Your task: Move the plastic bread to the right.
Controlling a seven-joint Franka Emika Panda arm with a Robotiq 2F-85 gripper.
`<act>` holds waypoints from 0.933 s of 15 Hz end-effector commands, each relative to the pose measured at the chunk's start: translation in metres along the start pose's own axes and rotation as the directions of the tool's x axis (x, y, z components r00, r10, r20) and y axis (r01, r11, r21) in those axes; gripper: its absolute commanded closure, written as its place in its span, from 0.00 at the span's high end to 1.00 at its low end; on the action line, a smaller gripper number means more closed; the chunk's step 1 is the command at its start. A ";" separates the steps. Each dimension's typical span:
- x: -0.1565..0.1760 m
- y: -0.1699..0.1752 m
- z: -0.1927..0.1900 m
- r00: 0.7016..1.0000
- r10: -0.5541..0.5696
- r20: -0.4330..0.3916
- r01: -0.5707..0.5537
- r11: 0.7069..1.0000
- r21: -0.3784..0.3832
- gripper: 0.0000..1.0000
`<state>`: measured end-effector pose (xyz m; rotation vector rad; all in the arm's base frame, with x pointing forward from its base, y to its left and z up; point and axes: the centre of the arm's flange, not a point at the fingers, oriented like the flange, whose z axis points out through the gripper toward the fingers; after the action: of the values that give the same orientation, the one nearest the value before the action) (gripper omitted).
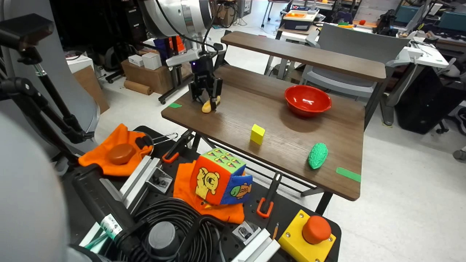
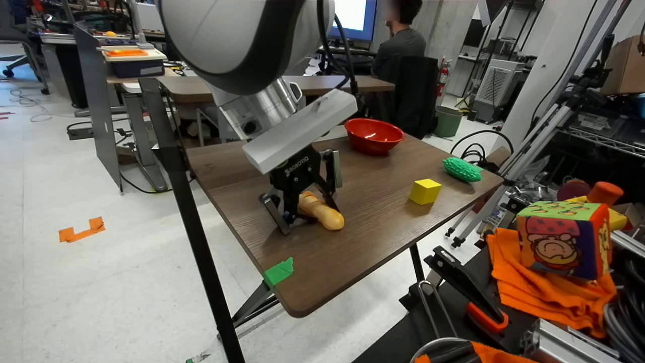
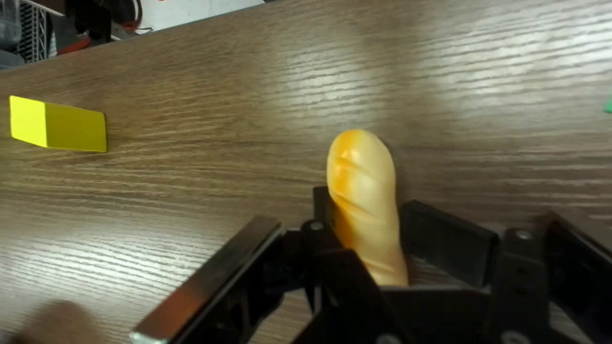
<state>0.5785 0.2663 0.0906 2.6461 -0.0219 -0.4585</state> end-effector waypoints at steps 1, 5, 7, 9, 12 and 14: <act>0.009 0.005 -0.024 1.000 -0.029 0.011 0.029 1.000 0.002 0.14; 0.017 0.028 -0.068 0.998 -0.041 -0.037 0.043 0.997 0.060 0.14; 0.039 0.036 -0.087 0.998 -0.023 -0.063 0.028 0.996 0.080 0.14; 0.068 0.039 -0.100 0.999 0.001 -0.054 0.003 0.996 0.087 0.14; 0.102 0.043 -0.107 1.000 0.021 -0.001 -0.021 0.997 0.079 0.14; 0.124 0.045 -0.102 0.998 0.037 0.053 -0.040 0.997 0.065 0.14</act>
<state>0.6674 0.2464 0.1744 2.7194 -0.0692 -0.4285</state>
